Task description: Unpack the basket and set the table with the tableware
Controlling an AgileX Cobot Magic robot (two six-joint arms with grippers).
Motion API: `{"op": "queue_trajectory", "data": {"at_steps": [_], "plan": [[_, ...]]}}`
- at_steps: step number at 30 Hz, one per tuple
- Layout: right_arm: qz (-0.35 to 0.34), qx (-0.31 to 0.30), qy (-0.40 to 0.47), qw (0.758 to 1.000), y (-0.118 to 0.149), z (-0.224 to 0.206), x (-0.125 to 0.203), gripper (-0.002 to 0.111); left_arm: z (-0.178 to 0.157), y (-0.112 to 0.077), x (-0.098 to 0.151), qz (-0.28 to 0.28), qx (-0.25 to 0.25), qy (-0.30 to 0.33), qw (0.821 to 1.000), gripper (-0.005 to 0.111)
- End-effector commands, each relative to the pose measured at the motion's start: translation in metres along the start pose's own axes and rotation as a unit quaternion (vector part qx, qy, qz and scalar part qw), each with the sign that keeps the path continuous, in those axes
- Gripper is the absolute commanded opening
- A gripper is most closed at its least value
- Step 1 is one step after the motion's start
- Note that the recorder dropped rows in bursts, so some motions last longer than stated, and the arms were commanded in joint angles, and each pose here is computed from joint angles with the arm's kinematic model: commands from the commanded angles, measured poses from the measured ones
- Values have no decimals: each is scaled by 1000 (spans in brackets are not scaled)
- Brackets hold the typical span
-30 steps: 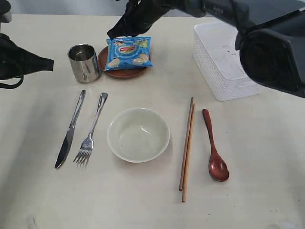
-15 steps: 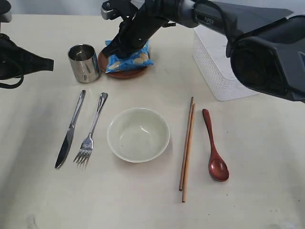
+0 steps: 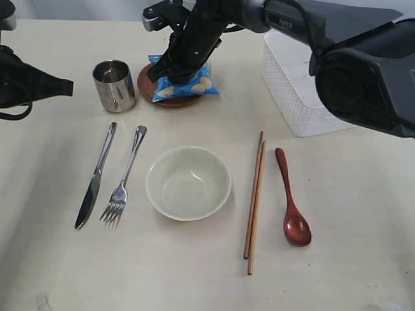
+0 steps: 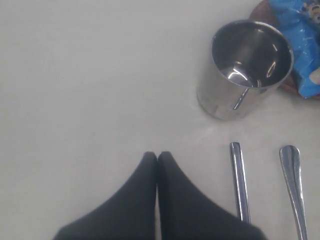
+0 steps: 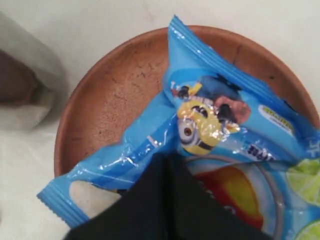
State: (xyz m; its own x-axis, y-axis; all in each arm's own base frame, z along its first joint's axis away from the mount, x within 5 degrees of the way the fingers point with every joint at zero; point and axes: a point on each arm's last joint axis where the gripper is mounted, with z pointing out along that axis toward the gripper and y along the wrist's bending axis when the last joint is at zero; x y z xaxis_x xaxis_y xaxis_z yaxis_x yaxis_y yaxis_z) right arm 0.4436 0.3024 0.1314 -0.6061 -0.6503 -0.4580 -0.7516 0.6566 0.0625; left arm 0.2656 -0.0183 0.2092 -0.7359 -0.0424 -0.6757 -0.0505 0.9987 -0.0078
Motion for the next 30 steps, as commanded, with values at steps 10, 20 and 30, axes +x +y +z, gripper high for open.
{"op": "queue_trajectory", "data": {"at_steps": [10,20,30], "plan": [[-2,44,140,989,-11,0,28,-1,0,1,2,-6,0,2,1000,0],[33,50,184,981,-33,-24,38,-1,0,1,2,-6,-1,4,1000,0],[64,52,167,983,-58,-47,39,-1,0,1,2,-6,-1,4,1000,0]]}}
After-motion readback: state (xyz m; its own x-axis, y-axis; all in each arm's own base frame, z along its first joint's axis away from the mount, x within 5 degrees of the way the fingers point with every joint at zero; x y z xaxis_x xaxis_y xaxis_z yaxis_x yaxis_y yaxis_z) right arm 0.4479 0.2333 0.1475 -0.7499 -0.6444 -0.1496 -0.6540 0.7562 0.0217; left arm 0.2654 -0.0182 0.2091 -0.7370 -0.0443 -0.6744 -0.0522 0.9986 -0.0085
